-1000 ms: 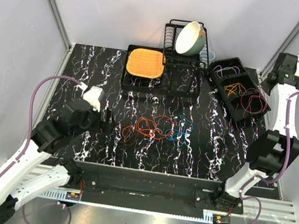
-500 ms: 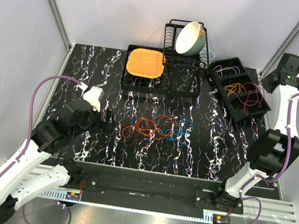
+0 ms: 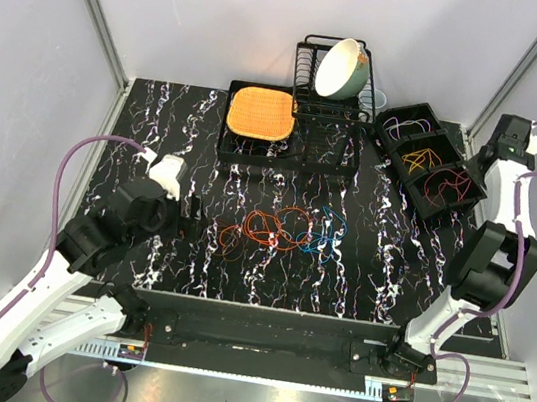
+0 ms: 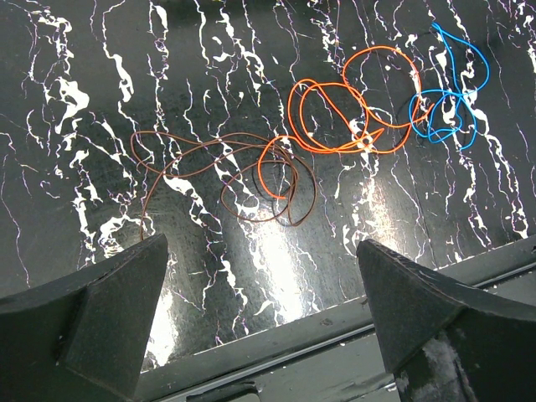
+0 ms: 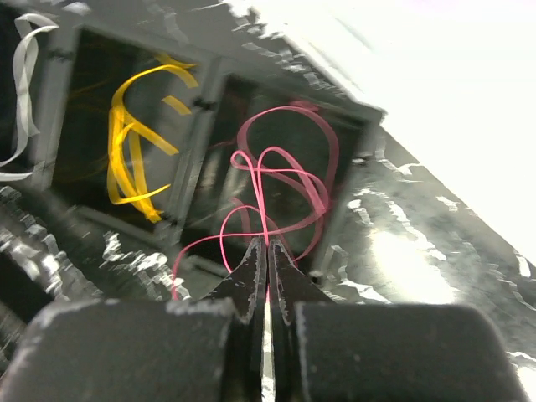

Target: Untangle the cables

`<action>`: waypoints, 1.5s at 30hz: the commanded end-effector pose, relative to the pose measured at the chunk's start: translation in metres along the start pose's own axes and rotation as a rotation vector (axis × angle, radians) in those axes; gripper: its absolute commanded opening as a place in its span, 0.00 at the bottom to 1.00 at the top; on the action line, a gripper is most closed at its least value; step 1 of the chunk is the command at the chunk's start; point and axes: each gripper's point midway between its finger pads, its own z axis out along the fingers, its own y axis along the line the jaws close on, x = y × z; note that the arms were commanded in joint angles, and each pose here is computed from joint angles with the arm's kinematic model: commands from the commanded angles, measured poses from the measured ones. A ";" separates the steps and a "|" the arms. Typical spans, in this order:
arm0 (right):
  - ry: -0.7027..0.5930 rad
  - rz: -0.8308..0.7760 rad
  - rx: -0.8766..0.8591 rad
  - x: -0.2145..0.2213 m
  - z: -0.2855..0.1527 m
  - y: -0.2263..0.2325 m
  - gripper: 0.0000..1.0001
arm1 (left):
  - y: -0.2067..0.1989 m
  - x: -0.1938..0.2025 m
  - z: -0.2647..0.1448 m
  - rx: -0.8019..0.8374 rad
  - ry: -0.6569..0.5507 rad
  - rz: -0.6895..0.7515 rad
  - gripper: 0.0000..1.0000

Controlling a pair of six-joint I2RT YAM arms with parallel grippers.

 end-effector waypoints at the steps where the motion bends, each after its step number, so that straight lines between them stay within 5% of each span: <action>1: -0.096 0.034 0.084 -0.020 0.006 -0.018 0.00 | -0.001 -0.012 0.002 0.000 -0.055 0.005 0.99; 19: 0.083 0.000 0.089 0.034 0.072 -0.016 0.00 | -0.001 -0.009 0.005 -0.006 -0.041 0.006 0.99; 31: 0.073 -0.020 0.088 0.019 0.079 -0.009 0.00 | 0.000 -0.008 0.007 -0.013 -0.031 0.007 0.99; 42: 0.003 -0.024 0.130 -0.014 0.037 -0.015 0.57 | 0.000 -0.008 0.007 -0.013 -0.031 0.008 0.99; 45: 0.000 -0.015 0.110 -0.015 0.025 -0.013 0.65 | 0.000 -0.009 0.007 -0.013 -0.034 0.006 0.99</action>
